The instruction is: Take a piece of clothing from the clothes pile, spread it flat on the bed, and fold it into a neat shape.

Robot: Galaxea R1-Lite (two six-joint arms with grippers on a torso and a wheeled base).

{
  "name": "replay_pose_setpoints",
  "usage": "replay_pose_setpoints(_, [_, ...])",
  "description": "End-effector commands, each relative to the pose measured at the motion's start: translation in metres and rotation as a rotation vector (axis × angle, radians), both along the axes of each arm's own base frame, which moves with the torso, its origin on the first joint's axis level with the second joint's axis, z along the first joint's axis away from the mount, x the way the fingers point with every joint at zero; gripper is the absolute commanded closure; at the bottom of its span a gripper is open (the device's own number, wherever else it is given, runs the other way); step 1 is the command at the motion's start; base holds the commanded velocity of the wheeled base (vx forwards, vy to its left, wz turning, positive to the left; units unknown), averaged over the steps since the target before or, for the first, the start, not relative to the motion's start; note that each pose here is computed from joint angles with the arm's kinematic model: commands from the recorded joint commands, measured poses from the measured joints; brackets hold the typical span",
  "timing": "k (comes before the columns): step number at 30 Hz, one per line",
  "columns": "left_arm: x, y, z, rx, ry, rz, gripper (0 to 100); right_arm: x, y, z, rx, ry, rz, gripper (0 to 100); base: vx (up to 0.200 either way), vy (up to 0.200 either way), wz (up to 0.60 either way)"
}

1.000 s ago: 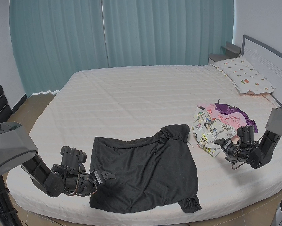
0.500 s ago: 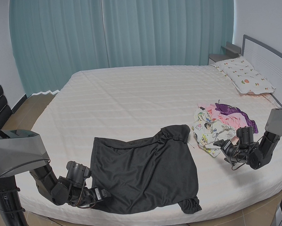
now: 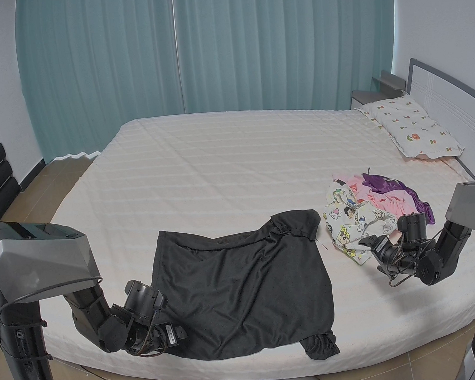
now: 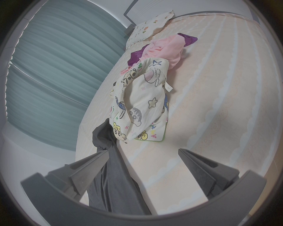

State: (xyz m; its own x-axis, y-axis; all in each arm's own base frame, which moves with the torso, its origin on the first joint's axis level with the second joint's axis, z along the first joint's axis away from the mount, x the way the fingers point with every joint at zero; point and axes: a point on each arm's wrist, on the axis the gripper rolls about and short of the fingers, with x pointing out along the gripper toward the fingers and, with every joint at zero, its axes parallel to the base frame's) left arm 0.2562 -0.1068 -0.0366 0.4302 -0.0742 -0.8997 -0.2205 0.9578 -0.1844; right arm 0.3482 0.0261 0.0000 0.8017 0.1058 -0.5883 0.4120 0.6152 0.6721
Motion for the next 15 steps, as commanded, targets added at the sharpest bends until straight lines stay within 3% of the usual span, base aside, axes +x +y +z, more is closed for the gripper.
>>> replay_pose_setpoints(1, [0.0,0.0,-0.002,0.005,0.009,-0.002,100,0.0,0.0,-0.001,0.0,0.002,0.0,0,0.0,0.0,0.0])
replay_pose_setpoints(6, [0.004,0.014,0.005,0.018,-0.004,0.049,100,0.0,0.001,-0.001,-0.002,0.002,0.001,0,0.0,0.0,0.0])
replay_pose_setpoints(9, [0.006,0.033,0.017,0.081,0.022,0.087,100,-0.001,0.002,-0.002,-0.003,0.005,0.006,0,0.0,0.0,0.0])
replay_pose_setpoints(15, [0.01,0.063,0.033,0.122,0.053,0.141,100,-0.002,0.012,-0.005,-0.004,0.016,0.03,0,0.0,0.0,0.0])
